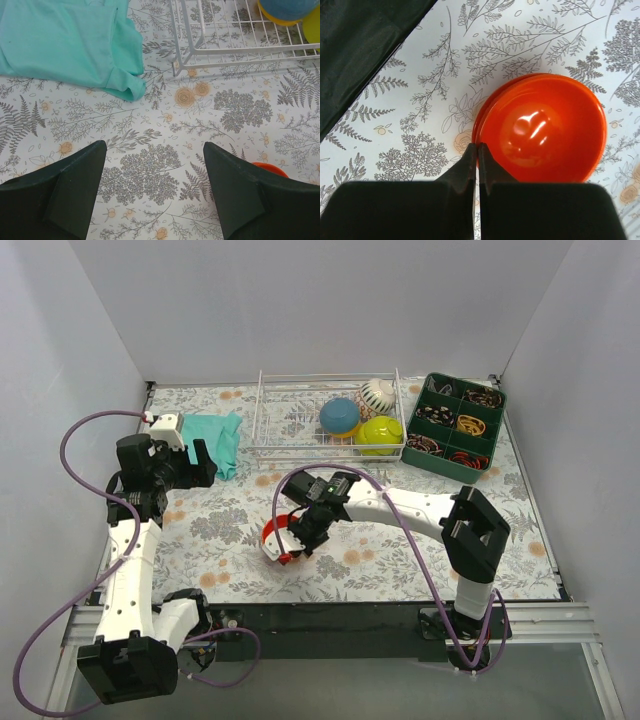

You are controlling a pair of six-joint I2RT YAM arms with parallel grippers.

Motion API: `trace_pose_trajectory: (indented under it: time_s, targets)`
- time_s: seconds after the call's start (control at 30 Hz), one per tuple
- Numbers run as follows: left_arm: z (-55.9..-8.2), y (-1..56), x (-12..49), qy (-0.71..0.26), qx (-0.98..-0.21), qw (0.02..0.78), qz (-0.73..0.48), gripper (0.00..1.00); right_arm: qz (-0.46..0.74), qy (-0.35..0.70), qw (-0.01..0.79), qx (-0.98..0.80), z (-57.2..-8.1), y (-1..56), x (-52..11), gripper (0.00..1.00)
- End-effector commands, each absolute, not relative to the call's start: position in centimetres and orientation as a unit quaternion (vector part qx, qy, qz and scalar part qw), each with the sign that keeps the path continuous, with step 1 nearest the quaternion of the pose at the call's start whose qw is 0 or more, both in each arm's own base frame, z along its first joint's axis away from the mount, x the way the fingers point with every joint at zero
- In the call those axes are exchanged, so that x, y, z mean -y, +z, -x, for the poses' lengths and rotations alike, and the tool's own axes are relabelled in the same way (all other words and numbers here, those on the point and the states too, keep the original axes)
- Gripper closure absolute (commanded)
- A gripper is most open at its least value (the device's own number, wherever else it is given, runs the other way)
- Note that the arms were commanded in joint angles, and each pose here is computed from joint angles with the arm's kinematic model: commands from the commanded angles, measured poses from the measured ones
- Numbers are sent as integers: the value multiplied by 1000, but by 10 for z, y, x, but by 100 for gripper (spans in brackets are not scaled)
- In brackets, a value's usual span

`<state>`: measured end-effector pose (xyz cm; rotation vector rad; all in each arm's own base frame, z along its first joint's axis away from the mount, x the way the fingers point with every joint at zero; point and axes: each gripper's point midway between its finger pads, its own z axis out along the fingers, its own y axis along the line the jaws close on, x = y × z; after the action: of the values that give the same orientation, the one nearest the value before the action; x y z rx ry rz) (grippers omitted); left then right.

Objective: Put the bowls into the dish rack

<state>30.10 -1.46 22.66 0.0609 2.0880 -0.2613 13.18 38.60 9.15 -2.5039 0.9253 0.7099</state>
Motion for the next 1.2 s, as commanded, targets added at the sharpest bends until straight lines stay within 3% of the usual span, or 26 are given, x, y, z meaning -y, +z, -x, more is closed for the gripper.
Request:
trace_pose_trajectory:
  time_s: [0.0,0.17,0.5,0.57,0.6,0.7,1.17]
  targets:
    - [-297,247,20,-121,-847,516,-34,22,874,249,260,-327,-138,154,-410,99]
    - [-299,256,25,-135,-838,527,-38,23,857,252,294,-341,-139,190,-419,99]
    - [-296,261,31,-149,-833,532,-42,25,856,238,280,-364,-140,178,-408,99]
    - [-295,261,32,-151,-832,531,-41,25,858,239,269,-367,-136,171,-403,87]
    - [-294,260,32,-153,-833,530,-42,24,859,238,266,-366,-135,169,-401,71]
    - [-291,255,34,-157,-836,524,-42,25,867,234,246,-365,-131,156,-393,57]
    - [-286,248,31,-147,-840,521,-38,24,860,253,201,-394,-136,116,-417,52]
